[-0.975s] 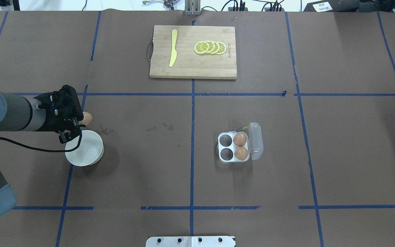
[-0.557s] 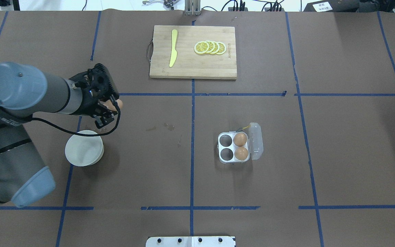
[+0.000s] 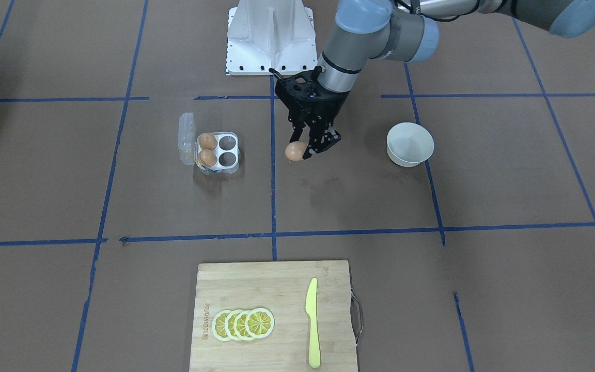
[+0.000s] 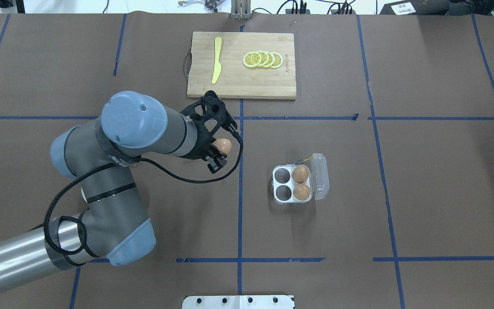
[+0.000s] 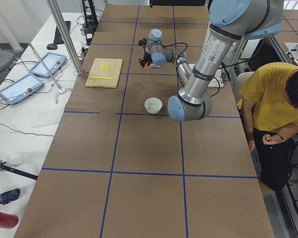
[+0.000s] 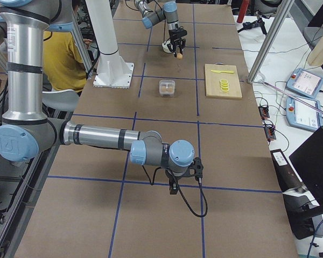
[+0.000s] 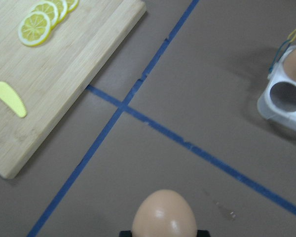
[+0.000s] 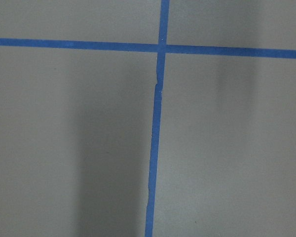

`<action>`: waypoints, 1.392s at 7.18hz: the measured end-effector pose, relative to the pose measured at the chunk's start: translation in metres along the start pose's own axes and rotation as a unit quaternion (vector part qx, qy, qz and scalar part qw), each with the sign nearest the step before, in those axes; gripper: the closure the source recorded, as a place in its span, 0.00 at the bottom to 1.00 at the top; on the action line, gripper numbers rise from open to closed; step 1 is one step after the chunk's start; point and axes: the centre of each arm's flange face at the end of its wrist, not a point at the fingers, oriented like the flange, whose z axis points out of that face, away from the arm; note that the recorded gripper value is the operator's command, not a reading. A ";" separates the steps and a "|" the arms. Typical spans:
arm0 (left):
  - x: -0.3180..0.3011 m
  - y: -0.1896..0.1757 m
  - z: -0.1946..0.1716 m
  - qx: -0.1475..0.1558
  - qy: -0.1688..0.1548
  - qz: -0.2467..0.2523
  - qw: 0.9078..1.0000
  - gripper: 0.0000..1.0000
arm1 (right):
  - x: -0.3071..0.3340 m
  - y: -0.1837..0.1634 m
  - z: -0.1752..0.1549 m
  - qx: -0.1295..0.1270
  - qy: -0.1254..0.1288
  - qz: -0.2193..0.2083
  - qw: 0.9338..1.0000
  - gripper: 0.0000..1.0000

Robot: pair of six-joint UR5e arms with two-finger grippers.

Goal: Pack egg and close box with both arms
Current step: 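Carry the egg with the left gripper over the empty carton slot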

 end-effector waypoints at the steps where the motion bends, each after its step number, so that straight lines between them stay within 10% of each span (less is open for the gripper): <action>1: 0.021 -0.005 0.016 0.009 0.018 0.000 1.000 1.00 | -0.002 0.001 0.000 0.001 -0.012 0.000 1.000 0.00; 7: 0.105 -0.018 0.062 0.070 0.096 0.036 0.992 1.00 | 0.004 0.035 -0.005 0.008 -0.021 0.016 1.000 0.00; 10: 0.109 -0.037 0.067 0.089 0.066 0.052 0.992 1.00 | 0.011 0.043 -0.006 0.010 -0.022 0.025 0.999 0.00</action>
